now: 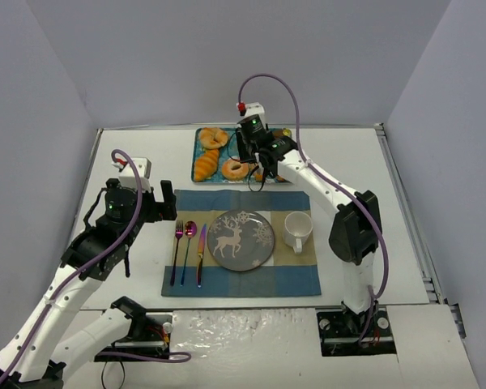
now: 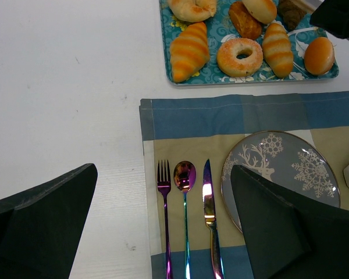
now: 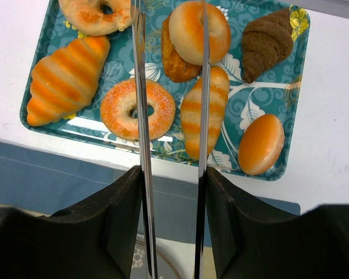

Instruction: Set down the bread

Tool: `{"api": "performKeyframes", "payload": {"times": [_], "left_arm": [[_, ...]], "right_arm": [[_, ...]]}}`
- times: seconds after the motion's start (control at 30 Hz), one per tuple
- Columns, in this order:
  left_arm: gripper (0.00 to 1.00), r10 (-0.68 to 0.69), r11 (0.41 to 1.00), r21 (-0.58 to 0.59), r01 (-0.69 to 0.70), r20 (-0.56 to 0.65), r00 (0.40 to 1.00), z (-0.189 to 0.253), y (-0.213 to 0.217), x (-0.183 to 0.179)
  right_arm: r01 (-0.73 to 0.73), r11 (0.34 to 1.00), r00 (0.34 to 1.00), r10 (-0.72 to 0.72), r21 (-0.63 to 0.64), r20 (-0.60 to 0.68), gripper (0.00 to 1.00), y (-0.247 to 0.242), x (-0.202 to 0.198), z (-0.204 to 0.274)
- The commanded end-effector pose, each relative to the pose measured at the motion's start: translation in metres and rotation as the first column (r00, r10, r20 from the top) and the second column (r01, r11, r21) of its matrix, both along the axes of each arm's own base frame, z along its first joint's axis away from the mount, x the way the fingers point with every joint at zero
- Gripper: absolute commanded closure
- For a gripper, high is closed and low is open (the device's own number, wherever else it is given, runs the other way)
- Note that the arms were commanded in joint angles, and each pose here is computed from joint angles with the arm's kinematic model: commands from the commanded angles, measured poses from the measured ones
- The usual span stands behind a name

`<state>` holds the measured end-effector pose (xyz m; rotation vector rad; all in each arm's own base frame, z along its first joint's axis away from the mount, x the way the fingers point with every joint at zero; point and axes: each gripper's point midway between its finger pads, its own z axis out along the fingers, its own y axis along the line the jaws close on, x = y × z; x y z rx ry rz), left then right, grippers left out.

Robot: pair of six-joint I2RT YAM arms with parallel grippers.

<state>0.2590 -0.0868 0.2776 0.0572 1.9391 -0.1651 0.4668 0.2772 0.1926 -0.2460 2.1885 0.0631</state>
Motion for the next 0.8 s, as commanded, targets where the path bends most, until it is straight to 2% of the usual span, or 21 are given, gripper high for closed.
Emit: {"api": "performKeyframes", "payload": {"times": [0.0,0.53,0.77], "left_arm": [[0.03,0.0,1.0,-0.021,0.001,0.07,0.998,0.022,-0.002,0.005],[0.03,0.0,1.0,-0.021,0.001,0.069,0.998,0.022,-0.002,0.005],[0.03,0.001,1.0,-0.02,0.0,0.067,0.998,0.022,-0.002,0.005]], "right_arm": [[0.046,0.994,0.996,-0.038,-0.097,0.08,0.58,-0.001,0.011,0.015],[0.085,0.964,0.995,-0.069,-0.253,0.07,0.58,-0.007,0.025,-0.018],[0.075,0.958,0.997,-0.063,-0.275,0.049,0.58,-0.006,0.027,-0.032]]}}
